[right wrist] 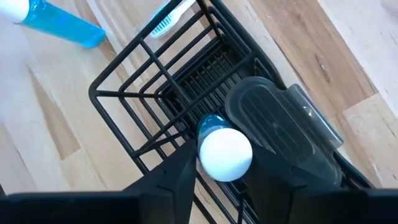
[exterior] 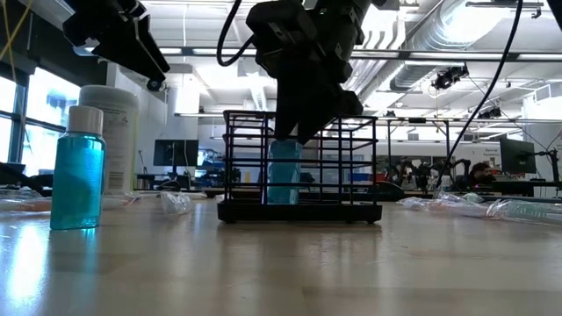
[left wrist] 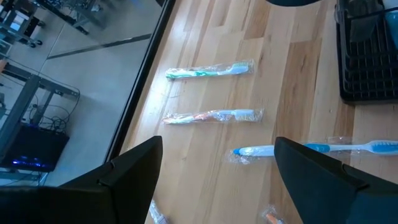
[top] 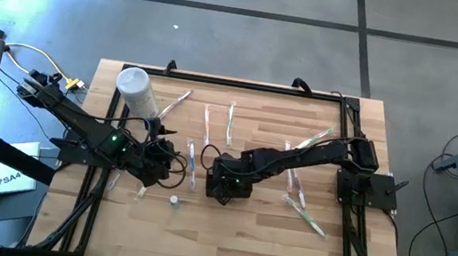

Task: Pick & Place toothbrushing station
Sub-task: Put the right blue mouthwash into the black wire organizer

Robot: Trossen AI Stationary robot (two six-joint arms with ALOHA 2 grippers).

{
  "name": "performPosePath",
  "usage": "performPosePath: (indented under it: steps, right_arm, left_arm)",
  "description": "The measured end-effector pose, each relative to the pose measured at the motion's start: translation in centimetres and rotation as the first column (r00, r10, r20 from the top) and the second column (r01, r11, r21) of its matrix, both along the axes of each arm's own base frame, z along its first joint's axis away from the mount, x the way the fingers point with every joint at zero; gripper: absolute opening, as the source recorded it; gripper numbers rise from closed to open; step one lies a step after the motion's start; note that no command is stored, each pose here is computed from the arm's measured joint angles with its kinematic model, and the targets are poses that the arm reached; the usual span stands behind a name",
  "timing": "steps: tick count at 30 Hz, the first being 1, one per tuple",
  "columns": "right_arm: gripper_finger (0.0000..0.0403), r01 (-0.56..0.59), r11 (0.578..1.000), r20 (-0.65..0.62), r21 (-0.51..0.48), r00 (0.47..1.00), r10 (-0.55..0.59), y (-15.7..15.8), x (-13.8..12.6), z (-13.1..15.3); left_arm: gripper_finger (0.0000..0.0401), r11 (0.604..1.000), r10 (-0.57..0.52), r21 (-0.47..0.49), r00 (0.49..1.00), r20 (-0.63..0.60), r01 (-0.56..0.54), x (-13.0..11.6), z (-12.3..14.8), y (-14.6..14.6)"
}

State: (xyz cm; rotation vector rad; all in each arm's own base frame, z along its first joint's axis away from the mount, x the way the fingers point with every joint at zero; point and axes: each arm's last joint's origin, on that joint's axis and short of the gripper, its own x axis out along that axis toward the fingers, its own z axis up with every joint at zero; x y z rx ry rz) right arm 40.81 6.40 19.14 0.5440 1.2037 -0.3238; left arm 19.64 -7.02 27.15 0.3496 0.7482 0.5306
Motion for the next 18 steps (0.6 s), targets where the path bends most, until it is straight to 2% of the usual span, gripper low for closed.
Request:
performPosePath:
  steps: [18]
  right_arm:
    - [0.0116, -0.021, 1.000, 0.077, -0.006, 0.997, 0.021, 0.5, -0.5, 2.1]
  left_arm:
    - [0.0303, 1.000, -0.001, 0.002, 1.000, -0.007, 0.001, 0.0, 0.0, 0.0]
